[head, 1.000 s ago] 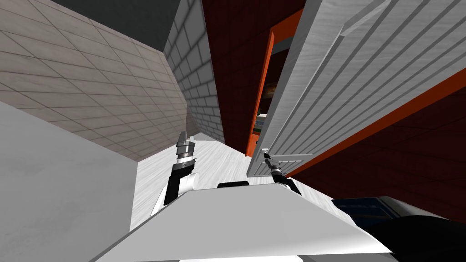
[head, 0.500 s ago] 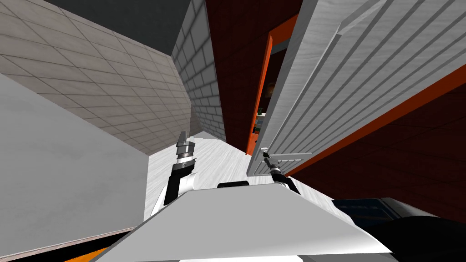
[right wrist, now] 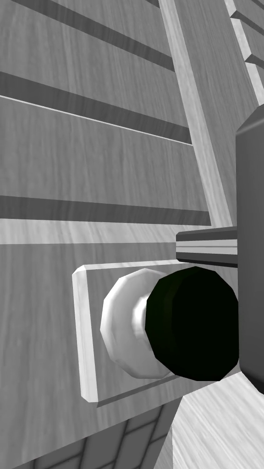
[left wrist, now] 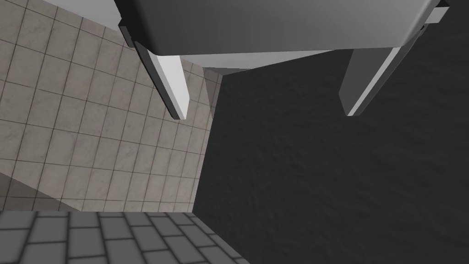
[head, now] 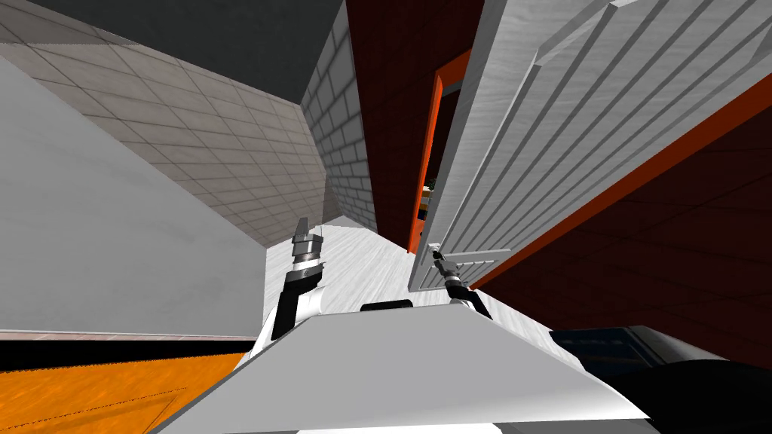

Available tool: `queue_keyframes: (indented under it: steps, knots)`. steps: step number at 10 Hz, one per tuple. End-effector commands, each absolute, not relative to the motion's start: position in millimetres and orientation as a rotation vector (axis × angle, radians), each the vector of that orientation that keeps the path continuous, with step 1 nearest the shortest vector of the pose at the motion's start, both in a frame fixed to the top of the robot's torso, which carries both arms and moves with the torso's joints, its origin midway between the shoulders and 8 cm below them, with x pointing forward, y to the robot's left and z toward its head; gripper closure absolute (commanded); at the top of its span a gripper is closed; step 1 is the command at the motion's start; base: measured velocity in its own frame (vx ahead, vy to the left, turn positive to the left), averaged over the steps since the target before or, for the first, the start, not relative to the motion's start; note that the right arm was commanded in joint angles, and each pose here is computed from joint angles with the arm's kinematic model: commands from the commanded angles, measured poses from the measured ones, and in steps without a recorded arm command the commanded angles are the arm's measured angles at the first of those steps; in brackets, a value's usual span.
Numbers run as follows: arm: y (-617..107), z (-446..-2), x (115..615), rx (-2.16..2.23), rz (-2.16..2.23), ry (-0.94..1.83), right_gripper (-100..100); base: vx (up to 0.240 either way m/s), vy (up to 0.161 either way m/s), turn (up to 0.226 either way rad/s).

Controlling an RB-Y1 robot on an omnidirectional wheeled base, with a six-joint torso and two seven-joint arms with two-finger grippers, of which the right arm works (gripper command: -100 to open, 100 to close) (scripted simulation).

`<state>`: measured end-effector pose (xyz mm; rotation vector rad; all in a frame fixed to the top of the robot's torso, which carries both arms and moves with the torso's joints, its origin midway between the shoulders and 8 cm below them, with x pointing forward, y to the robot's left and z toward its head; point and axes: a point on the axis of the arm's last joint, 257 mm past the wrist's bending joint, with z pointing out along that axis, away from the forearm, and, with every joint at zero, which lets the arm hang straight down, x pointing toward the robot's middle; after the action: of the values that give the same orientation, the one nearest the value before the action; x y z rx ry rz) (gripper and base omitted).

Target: Pull the door open

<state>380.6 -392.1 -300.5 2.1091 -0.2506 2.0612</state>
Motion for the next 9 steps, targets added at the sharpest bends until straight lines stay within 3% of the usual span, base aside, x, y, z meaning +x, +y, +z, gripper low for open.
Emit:
queue_keyframes:
  steps: [1,9]
  knots:
    - [-372,-299,386,2.125,2.093,-0.229,-100,-0.105,-0.048,0.075]
    - [-361,-296,392,2.122,2.122,-0.201,-100,-0.078,-0.028,0.039]
